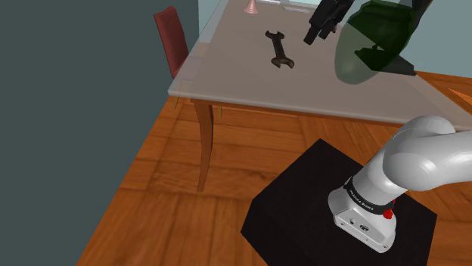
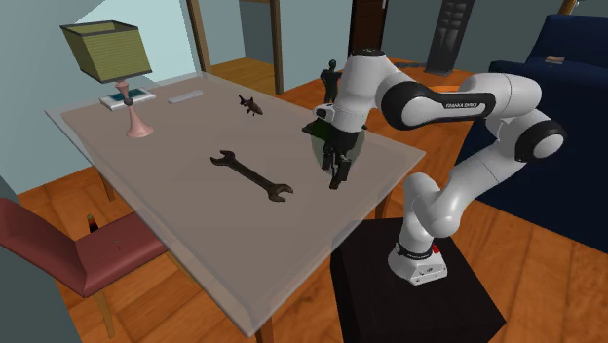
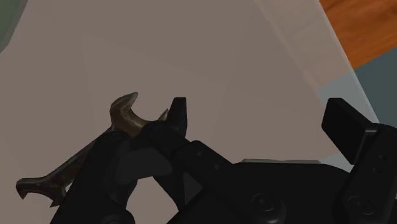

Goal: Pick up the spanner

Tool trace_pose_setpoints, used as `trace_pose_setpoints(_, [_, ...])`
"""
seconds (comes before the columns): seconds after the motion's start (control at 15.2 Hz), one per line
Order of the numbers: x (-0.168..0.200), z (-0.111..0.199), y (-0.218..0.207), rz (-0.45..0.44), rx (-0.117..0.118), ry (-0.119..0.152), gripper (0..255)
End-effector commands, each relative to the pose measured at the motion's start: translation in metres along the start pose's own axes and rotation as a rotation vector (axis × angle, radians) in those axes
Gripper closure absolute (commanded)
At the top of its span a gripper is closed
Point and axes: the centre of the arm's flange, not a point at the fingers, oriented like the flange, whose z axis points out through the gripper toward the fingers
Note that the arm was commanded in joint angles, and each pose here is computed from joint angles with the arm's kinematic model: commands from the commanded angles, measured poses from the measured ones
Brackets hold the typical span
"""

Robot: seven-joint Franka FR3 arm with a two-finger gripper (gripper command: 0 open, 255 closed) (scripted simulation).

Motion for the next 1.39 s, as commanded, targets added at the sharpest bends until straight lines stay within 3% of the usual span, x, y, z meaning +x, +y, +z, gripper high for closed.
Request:
trace_pose_setpoints(0.0, [0.0, 0.0, 0.0, 0.0, 0.0, 0.0, 0])
trace_pose_setpoints(0.66, [0.112, 0.052, 0.058, 0.3, -0.058, -0.059, 0])
trace_pose_setpoints(1.32, [0.199, 0.105, 0.148, 0.6, -0.116, -0.117, 0])
